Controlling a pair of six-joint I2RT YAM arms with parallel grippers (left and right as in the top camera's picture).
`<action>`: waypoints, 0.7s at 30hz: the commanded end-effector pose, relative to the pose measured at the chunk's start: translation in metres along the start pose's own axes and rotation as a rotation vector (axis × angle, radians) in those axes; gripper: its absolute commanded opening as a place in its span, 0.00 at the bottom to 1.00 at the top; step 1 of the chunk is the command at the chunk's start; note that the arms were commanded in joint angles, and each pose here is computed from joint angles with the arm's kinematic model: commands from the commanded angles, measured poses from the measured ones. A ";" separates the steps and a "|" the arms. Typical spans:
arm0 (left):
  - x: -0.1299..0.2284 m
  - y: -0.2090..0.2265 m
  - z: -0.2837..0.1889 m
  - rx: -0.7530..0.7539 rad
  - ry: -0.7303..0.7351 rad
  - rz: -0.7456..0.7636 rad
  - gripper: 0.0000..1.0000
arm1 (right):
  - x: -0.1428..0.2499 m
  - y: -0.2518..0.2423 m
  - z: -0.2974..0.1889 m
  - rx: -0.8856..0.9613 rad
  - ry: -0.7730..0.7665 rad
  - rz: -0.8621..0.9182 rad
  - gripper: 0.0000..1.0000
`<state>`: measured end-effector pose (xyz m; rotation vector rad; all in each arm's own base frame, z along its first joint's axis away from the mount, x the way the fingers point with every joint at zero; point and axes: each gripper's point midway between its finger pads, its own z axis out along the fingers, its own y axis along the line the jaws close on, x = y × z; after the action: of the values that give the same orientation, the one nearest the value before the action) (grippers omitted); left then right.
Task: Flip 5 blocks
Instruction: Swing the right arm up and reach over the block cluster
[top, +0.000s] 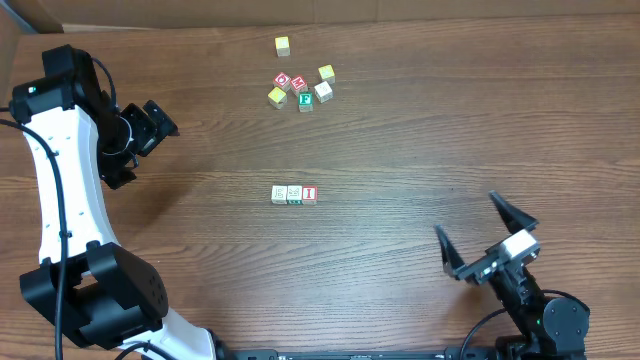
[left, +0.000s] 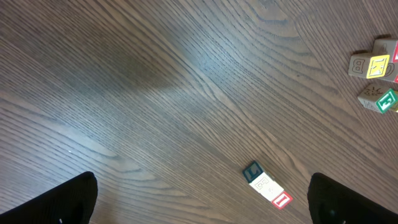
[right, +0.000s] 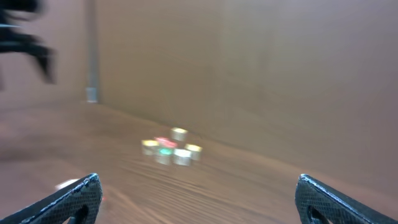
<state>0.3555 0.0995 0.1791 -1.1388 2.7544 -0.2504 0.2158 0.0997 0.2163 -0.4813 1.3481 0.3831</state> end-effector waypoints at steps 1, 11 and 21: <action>-0.003 -0.001 -0.009 0.002 -0.031 0.006 1.00 | 0.002 0.025 -0.002 -0.143 -0.002 0.049 1.00; -0.003 -0.001 -0.009 0.002 -0.031 0.006 1.00 | -0.021 -0.006 -0.003 0.039 0.052 0.214 1.00; -0.003 -0.001 -0.009 0.002 -0.031 0.006 1.00 | -0.134 -0.035 0.017 0.135 0.195 0.297 1.00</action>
<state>0.3552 0.1004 0.1790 -1.1396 2.7544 -0.2418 0.2113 0.0859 0.3168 -0.2509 1.5931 0.5102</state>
